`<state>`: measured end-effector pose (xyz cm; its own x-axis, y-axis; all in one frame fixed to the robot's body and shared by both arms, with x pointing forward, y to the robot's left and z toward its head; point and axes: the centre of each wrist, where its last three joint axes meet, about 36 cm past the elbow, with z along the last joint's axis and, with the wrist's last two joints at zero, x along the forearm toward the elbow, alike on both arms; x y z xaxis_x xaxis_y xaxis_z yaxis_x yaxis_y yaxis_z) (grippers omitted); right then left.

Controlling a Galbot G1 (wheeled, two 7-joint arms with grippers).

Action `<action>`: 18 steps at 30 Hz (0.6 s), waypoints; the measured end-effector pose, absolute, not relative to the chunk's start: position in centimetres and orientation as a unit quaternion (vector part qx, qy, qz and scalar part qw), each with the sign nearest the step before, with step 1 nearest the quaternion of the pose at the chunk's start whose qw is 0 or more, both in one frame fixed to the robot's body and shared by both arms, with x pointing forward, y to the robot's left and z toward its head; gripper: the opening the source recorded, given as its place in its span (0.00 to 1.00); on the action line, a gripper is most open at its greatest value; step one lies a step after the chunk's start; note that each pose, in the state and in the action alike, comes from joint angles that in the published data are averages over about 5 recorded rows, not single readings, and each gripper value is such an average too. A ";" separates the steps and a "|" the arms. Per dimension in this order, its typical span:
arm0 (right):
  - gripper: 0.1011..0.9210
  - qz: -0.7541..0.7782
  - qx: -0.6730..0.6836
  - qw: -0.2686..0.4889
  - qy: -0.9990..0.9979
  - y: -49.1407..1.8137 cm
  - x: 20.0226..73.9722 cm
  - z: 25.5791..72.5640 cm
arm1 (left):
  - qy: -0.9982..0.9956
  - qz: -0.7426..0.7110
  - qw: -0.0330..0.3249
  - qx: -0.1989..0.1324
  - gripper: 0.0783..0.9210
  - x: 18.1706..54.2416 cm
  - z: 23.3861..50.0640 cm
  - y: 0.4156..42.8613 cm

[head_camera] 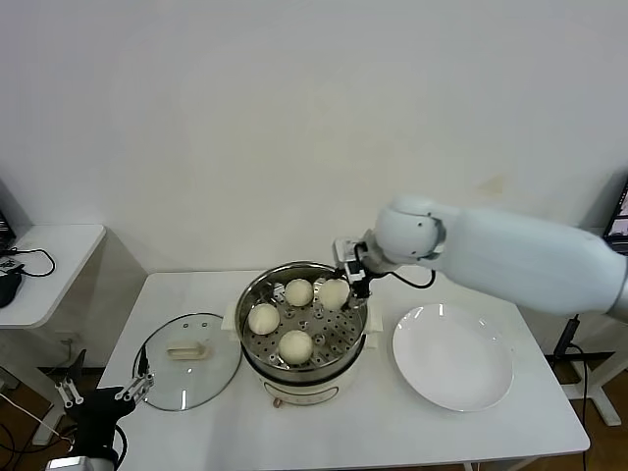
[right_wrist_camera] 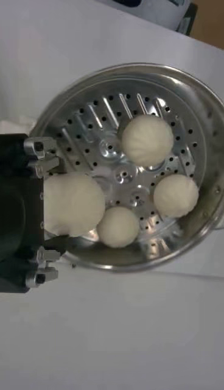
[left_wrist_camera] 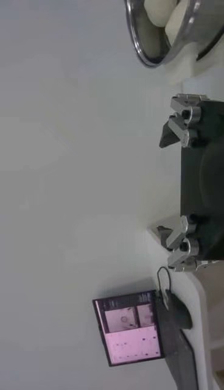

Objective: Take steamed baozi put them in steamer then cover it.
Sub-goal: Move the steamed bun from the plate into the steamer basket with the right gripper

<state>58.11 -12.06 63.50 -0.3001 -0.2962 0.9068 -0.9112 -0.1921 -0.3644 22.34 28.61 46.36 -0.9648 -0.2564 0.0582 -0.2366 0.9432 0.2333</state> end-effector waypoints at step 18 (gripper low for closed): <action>0.66 0.562 0.512 0.303 -0.575 -10.0 59.4 58.3 | -0.984 -0.113 0.045 0.127 0.88 22.6 46.1 28.9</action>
<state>59.39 -10.02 58.29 -0.2916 -0.2493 0.9235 -0.9290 -0.1560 -0.3355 22.59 28.89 46.07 -0.9637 -0.2601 0.0609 -0.2395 0.9423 0.2338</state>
